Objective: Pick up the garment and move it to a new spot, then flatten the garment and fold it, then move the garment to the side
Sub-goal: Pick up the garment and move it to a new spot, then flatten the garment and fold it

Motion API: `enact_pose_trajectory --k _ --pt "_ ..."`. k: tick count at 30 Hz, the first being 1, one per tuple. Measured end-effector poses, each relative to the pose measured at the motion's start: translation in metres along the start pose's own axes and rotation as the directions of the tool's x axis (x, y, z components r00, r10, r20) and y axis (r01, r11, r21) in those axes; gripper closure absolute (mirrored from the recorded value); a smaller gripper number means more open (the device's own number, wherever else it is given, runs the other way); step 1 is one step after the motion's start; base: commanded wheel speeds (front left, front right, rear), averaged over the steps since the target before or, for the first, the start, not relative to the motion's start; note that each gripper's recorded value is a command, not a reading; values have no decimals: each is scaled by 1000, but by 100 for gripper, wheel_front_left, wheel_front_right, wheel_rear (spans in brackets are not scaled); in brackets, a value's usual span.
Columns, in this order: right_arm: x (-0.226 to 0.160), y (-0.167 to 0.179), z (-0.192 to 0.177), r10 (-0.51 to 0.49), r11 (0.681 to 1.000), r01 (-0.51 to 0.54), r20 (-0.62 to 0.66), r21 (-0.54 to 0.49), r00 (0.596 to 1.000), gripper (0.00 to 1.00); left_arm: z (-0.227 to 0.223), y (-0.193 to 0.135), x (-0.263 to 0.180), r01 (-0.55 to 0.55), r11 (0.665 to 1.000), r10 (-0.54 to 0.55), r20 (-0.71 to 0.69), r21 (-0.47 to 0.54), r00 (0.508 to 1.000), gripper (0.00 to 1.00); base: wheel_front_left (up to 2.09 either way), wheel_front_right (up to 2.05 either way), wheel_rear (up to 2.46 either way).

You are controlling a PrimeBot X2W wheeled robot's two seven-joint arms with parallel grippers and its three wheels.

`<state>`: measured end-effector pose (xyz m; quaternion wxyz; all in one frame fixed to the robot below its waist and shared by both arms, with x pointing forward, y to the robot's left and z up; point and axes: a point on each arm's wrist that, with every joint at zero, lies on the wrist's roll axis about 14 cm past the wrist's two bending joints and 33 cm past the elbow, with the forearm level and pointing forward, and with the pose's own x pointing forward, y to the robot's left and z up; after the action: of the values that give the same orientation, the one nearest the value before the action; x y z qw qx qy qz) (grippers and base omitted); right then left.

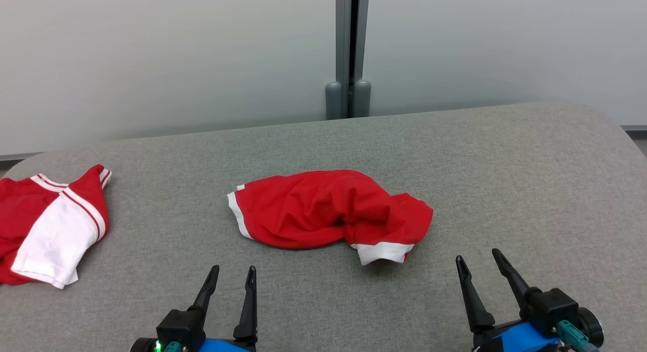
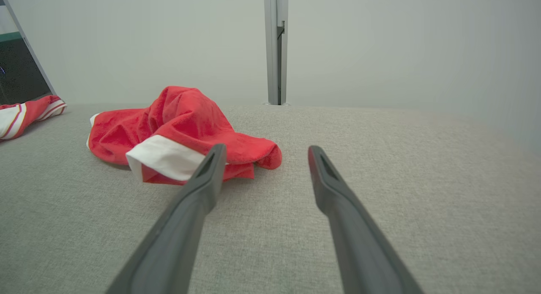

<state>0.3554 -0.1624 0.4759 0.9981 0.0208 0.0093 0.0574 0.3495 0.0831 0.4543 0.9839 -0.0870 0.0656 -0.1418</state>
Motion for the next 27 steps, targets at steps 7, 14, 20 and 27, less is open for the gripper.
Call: enact_pose_trajectory --k 7,14,20,27 --pt "-1 3 1 7 1000 -7 4 18 1000 0 -4 9 -7 -40 999 40 -1 -11 999 0 0 0 0" --pt "-1 4 1 7 1000 -7 4 22 1000 0 -5 15 -9 -55 998 55 0 -11 999 0 0 0 0" --pt "-1 3 1 5 1000 -5 6 22 1000 0 -6 18 -9 -62 998 62 2 -9 998 0 0 0 0" --pt "0 2 2 1 1000 -2 9 26 1000 0 -8 22 -10 -71 997 71 -4 -15 997 0 0 0 0"
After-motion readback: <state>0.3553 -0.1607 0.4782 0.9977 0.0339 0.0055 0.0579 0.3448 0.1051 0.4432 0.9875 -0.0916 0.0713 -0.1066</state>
